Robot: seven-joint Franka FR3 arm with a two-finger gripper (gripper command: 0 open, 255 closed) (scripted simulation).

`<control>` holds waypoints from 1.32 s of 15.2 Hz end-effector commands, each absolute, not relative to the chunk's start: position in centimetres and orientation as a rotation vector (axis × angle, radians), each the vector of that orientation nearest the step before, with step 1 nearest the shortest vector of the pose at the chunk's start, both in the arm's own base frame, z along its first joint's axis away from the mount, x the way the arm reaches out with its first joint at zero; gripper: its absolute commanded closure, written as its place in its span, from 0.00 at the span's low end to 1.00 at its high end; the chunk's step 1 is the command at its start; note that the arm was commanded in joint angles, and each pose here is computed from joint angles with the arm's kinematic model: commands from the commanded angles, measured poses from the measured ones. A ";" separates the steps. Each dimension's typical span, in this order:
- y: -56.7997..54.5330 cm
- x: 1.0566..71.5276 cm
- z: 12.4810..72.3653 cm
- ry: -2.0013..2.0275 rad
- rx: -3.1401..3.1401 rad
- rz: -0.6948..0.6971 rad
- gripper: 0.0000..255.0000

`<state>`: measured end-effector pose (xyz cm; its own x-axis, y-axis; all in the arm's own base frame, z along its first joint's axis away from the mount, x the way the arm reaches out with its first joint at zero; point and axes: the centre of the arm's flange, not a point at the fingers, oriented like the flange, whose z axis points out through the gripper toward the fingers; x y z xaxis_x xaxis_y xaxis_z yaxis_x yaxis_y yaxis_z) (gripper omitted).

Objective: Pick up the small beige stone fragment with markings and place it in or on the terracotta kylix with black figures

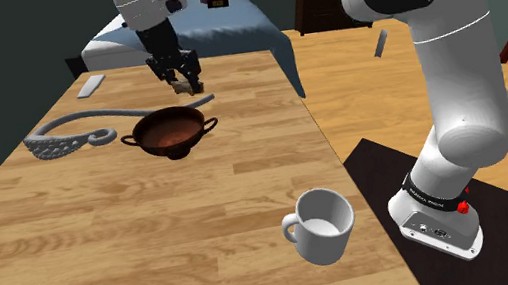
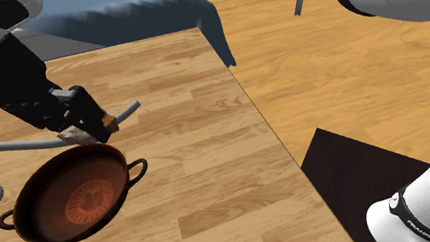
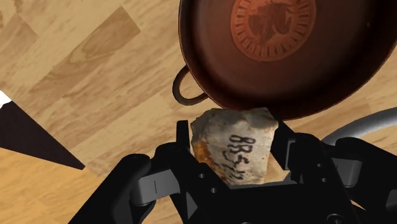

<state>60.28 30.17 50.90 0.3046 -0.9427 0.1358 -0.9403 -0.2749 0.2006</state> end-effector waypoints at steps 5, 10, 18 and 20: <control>32.8 61.6 48.6 -1.723 2.327 -0.014 1.00; 32.8 61.6 46.0 -1.723 2.327 -0.014 1.00; 32.8 61.6 44.0 -1.723 2.327 -0.014 1.00; 32.8 61.6 44.0 -1.723 2.327 -0.014 1.00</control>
